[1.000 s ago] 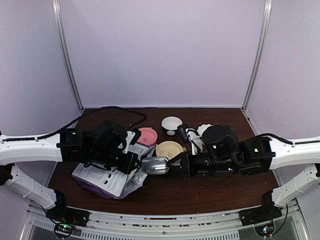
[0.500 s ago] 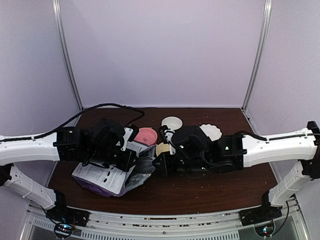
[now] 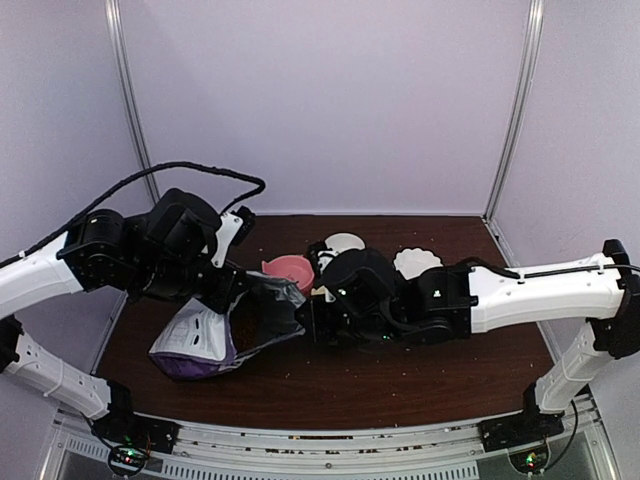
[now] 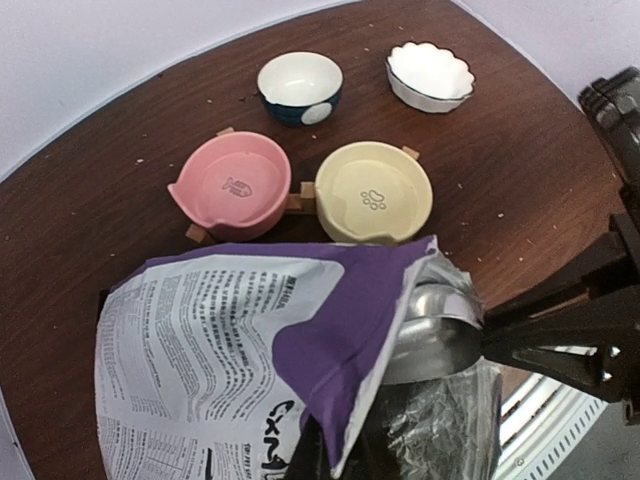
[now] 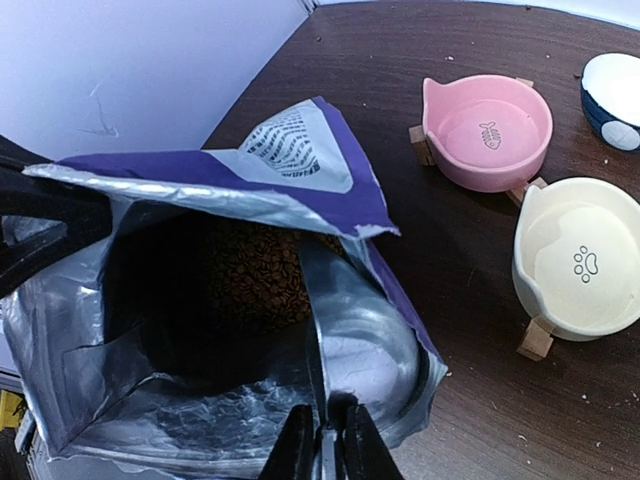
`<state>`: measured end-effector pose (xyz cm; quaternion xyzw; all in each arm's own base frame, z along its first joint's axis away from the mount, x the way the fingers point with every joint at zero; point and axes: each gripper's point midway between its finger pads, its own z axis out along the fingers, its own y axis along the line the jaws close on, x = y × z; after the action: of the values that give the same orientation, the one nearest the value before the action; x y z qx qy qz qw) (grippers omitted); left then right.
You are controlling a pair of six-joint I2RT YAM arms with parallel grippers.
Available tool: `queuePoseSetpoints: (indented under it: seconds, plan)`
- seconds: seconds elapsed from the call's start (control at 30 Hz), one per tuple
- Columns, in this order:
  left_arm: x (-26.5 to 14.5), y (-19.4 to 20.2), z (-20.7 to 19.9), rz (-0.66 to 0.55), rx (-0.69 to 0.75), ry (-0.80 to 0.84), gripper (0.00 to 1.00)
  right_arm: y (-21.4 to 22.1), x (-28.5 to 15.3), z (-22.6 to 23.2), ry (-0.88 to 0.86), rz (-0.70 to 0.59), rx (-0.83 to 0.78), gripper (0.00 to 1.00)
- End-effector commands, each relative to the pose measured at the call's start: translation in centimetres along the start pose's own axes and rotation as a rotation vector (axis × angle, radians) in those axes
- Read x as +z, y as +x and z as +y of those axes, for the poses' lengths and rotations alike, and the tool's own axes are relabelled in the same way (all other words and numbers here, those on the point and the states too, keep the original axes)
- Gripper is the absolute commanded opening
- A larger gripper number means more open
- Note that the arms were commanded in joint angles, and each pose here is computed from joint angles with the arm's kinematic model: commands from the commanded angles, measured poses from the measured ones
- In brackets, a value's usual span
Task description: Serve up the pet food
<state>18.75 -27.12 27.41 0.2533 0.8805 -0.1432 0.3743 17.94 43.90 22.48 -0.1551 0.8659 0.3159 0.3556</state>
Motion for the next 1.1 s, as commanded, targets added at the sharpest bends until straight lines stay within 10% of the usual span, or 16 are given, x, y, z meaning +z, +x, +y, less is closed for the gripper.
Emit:
queuePoseSetpoints:
  seconds: [0.0, 0.2, 0.43, 0.5, 0.83, 1.07]
  plan:
    - [-1.0, -4.5, -5.0, -0.138, 0.007, 0.228, 0.00, 0.7, 0.4, -3.9, 0.156, 0.015, -0.040, 0.00]
    - [-1.2, -6.3, -10.3, -0.213, -0.050, 0.497, 0.03, 0.8, 2.7, -2.2, 0.043, -0.003, -0.034, 0.00]
    - [-1.9, -5.9, -5.0, -0.228, -0.077, 0.276, 0.77, 1.6, 4.8, -4.2, 0.084, 0.006, -0.065, 0.00]
    - [-1.5, -4.8, -1.7, -0.204, -0.117, 0.199, 0.86, 1.9, 5.0, -5.0, 0.099, 0.003, -0.068, 0.00]
    - [5.5, 5.6, 13.9, -0.056, -0.481, -0.010, 0.95, 2.3, 5.4, -5.5, 0.071, -0.018, -0.049, 0.00]
    - [8.9, 9.9, 16.4, 0.008, -0.592, -0.001, 0.82, 2.4, 5.4, -5.5, 0.067, -0.016, -0.050, 0.00]
